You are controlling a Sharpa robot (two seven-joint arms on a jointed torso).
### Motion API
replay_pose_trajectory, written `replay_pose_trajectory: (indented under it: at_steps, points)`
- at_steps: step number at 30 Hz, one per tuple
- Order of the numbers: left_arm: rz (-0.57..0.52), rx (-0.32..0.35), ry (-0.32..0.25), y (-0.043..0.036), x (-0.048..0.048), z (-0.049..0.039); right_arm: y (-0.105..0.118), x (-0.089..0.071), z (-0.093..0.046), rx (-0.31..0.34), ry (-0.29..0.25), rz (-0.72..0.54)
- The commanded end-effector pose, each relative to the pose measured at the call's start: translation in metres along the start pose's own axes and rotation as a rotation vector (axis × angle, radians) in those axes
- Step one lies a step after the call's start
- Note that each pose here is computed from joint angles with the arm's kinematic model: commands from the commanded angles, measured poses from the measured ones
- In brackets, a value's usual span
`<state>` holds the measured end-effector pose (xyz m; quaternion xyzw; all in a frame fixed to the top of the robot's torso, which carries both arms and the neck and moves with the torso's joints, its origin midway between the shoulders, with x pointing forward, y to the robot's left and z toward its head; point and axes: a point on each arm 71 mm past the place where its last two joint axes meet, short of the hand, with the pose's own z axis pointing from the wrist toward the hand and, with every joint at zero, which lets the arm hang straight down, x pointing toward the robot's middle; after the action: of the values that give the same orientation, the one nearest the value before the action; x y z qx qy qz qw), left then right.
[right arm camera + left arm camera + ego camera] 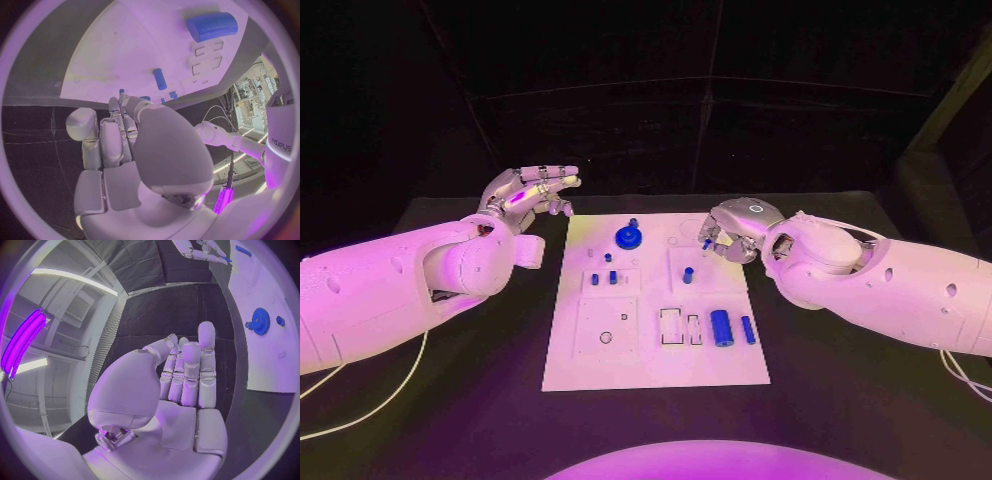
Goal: Assemble the parts on the task board
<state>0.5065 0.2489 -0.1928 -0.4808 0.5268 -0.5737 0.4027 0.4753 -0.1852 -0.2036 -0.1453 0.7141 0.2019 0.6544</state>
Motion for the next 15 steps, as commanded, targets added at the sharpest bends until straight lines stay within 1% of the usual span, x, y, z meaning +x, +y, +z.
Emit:
replay_pose_trajectory:
  at_steps: [1, 4, 8, 12, 15]
  points:
    - [0.005, 0.023, -0.018, -0.0025, -0.0011, 0.0002, 0.010, -0.011, -0.003, -0.021, -0.055, 0.038]
    - [0.007, 0.020, -0.021, -0.0023, -0.0007, 0.0002, 0.024, -0.017, -0.005, -0.055, -0.067, 0.057]
    - [0.006, 0.017, -0.017, -0.0019, 0.0015, 0.0007, 0.043, -0.020, -0.004, -0.100, -0.069, 0.076]
    - [0.002, 0.015, -0.008, -0.0012, 0.0055, 0.0016, 0.066, -0.021, 0.000, -0.153, -0.059, 0.091]
    - [0.000, 0.012, -0.001, -0.0008, 0.0084, 0.0022, 0.081, -0.018, 0.005, -0.191, -0.040, 0.099]
